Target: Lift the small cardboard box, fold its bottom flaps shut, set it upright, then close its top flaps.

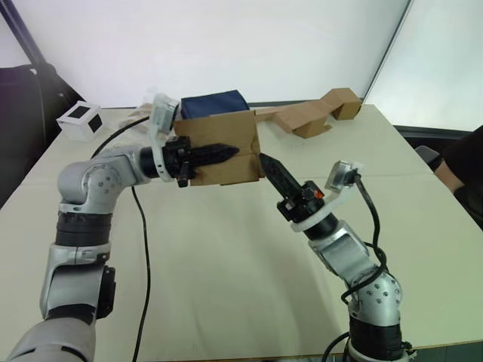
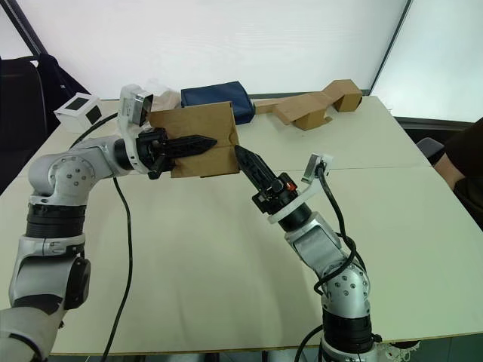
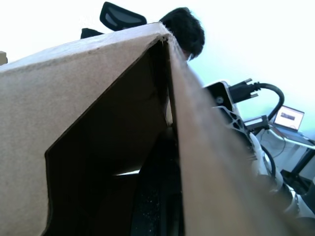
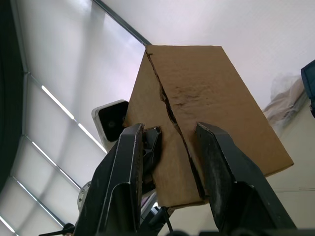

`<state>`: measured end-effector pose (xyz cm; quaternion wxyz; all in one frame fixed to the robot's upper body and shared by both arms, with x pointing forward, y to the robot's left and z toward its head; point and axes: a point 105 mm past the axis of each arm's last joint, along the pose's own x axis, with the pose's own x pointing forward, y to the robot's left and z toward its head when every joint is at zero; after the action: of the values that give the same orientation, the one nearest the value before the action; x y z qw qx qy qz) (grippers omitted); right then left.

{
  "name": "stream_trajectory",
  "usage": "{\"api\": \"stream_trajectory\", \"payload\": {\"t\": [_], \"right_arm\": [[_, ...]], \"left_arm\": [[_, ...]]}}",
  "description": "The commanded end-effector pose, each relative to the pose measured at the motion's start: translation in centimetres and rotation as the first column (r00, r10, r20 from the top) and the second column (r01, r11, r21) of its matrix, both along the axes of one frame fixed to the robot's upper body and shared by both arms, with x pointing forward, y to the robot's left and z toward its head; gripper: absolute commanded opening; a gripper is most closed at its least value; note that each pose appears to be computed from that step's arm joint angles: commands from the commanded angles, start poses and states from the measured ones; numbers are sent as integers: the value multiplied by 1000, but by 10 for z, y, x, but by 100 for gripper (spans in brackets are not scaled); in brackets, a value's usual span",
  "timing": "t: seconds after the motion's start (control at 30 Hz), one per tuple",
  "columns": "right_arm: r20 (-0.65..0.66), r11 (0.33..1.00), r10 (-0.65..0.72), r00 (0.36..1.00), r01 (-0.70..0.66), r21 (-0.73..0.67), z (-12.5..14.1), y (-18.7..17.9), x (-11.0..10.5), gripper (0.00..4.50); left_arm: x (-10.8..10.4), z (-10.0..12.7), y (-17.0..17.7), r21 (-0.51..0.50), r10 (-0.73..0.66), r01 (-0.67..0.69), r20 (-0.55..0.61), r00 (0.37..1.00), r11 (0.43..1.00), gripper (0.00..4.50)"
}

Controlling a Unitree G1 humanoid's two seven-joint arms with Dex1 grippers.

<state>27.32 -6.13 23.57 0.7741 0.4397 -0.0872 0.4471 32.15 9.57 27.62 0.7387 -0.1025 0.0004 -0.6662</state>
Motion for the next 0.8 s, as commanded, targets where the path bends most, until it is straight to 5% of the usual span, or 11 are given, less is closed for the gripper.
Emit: {"api": "stream_trajectory", "payload": {"t": [0.03,0.53,0.8], "right_arm": [[46,999,48,998,-48,-4,8,4,-14,169],[69,981,168,983,-160,-112,1,32,-20,169],[86,983,140,986,-128,-131,4,12,-23,169]], "left_arm": [[-3,13,-1,-12,-9,10,62,998,1000,0],[-6,10,-2,-10,-15,16,46,999,1000,0],[-9,10,4,20,-23,22,45,999,1000,0]]}}
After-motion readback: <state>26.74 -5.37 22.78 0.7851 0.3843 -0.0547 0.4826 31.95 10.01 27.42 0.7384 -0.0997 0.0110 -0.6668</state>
